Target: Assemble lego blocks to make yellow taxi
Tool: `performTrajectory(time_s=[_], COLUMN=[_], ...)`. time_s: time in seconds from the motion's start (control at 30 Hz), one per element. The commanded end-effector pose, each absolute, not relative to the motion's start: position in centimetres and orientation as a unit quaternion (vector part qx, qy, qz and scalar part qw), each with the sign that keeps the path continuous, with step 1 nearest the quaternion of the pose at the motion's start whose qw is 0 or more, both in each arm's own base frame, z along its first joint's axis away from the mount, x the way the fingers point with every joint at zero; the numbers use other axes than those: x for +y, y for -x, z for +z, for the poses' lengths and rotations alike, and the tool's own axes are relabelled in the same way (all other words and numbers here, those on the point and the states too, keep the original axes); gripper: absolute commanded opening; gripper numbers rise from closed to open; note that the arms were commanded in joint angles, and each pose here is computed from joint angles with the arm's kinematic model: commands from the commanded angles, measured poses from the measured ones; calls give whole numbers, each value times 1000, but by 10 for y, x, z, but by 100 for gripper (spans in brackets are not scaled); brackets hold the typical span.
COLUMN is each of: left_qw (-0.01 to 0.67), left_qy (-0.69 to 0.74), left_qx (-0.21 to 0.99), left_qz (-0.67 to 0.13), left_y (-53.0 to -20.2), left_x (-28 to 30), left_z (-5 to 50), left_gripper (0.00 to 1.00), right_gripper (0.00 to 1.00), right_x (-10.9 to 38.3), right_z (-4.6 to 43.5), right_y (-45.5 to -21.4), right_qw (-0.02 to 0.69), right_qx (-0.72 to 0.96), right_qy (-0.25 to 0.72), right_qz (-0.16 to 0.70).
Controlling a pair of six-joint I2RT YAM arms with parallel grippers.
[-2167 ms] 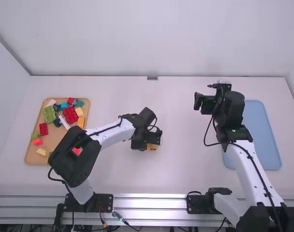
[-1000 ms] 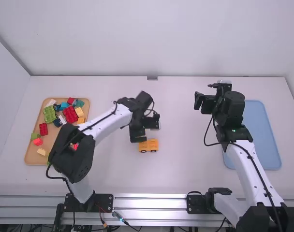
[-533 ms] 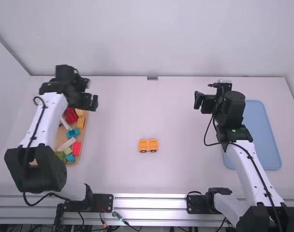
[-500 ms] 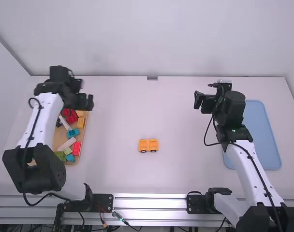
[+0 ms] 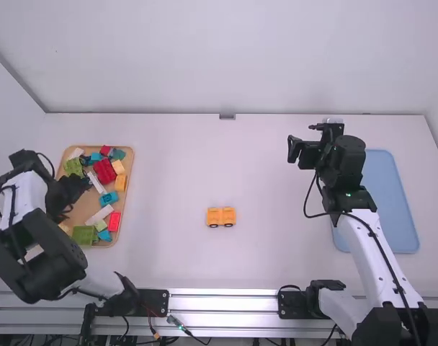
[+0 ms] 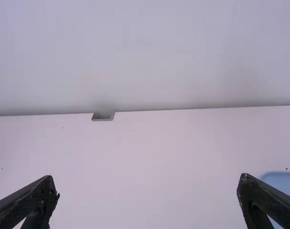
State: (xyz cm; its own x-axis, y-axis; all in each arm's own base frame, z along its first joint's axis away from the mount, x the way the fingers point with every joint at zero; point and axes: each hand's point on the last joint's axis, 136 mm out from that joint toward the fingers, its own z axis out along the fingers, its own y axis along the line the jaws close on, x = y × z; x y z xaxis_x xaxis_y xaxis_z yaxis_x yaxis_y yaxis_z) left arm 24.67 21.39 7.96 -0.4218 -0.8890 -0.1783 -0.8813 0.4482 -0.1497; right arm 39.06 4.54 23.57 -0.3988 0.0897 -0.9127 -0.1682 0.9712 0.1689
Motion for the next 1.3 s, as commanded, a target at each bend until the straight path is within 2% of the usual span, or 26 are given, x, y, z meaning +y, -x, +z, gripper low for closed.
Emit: performTrajectory(time_s=[0.0, 0.27, 0.53, 0.7, 0.83, 0.87, 0.9, 0.93, 0.97, 1.03, 1.1, 1.27], left_qw=[102, 80, 35, 40, 46, 48, 48, 48, 47, 47, 47, 39], left_qy=[556, 578, 569, 569, 577, 575, 574, 574, 574, 575, 573, 580], left_qx=[825, 812, 821, 821, 816, 817, 817, 818, 818, 817, 818, 814], left_qz=[-21, -20, -5, -5, -2, -3, -3, -3, -3, -3, -3, -4], left_y=[-227, -194, -197, -202, -202, -204, -204, -204, -204, -203, -204, -201], left_x=[218, 245, 260, 267, 268, 267, 267, 266, 266, 267, 266, 263], left_z=[65, 37, 9, -4, -8, -9, -10, -10, -10, -10, -10, -10], left_gripper=[99, 99, 100, 93, 73, 67, 56, 55, 50, 48, 40, 36], right_gripper=[99, 99, 99, 99, 99, 99, 99, 99, 99, 99, 99, 99], right_x=[47, 48, 48, 48, 48, 48, 48, 48, 48, 48, 48, 48], right_z=[254, 255, 258, 259, 260, 260, 260, 260, 260, 260, 260, 260], right_y=[-396, -397, -397, -398, -398, -398, -398, -398, -398, -398, -398, -398], right_qw=[563, 565, 569, 571, 570, 570, 570, 570, 570, 570, 570, 570], right_qx=[817, 816, 813, 811, 810, 810, 810, 810, 810, 810, 810, 810], right_qy=[26, 27, 28, 25, 13, 13, 13, 13, 13, 13, 13, 13], right_qz=[122, 122, 124, 126, 134, 134, 134, 134, 134, 134, 134, 134])
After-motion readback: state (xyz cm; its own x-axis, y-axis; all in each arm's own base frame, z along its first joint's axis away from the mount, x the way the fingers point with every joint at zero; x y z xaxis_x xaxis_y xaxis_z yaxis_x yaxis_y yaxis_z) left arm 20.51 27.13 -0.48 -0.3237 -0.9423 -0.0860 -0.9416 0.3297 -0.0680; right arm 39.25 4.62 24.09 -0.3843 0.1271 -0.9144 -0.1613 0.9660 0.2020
